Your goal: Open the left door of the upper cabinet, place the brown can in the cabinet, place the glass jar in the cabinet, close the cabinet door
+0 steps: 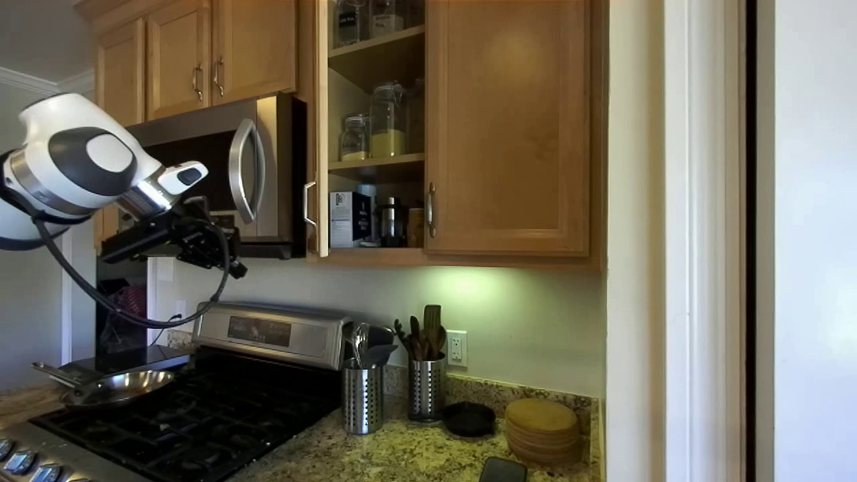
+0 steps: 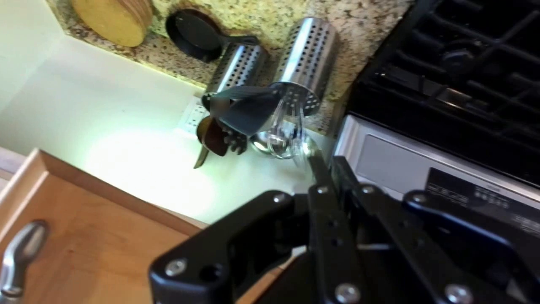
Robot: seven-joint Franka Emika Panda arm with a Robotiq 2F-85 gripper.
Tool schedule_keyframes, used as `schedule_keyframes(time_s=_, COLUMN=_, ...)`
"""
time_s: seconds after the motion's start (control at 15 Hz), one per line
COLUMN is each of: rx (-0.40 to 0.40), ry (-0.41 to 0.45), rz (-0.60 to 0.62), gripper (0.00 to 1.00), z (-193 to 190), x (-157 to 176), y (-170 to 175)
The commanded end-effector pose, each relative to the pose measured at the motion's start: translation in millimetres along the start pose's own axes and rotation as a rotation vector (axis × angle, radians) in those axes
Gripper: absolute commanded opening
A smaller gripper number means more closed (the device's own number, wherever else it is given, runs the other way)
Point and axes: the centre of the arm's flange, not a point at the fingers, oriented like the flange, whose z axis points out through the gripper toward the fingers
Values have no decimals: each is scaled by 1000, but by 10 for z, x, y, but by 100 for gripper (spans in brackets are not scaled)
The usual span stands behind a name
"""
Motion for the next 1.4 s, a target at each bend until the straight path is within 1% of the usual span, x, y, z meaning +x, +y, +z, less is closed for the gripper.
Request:
schedule_keyframes(time_s=0.0, rx=95, ry=-45, rz=9, gripper=8, z=-380, x=-153, y=-358)
schedule_keyframes(time_s=0.13, rx=140, ry=-97, rz=22, gripper=8, z=-446, x=-261, y=-544)
schedule_keyframes(time_s=0.27, rx=161, ry=-157, rz=36, gripper=7, z=-456, x=-374, y=-669)
schedule_keyframes(time_s=0.53, rx=169, ry=-278, rz=85, gripper=7, z=-313, x=-606, y=-736)
schedule_keyframes(time_s=0.6, rx=175, ry=-292, rz=101, gripper=7, z=-281, x=-645, y=-725)
schedule_keyframes(time_s=0.67, rx=172, ry=-285, rz=119, gripper=7, z=-263, x=-648, y=-696)
schedule_keyframes(time_s=0.73, rx=163, ry=-270, rz=135, gripper=8, z=41, x=-694, y=-447)
schedule_keyframes(time_s=0.8, rx=155, ry=-228, rz=153, gripper=7, z=56, x=-633, y=-362)
schedule_keyframes(time_s=0.93, rx=115, ry=-167, rz=189, gripper=7, z=124, x=-533, y=-140)
schedule_keyframes(time_s=1.07, rx=66, ry=-95, rz=224, gripper=7, z=153, x=-366, y=128)
schedule_keyframes(time_s=1.33, rx=7, ry=23, rz=294, gripper=8, z=69, x=-116, y=508)
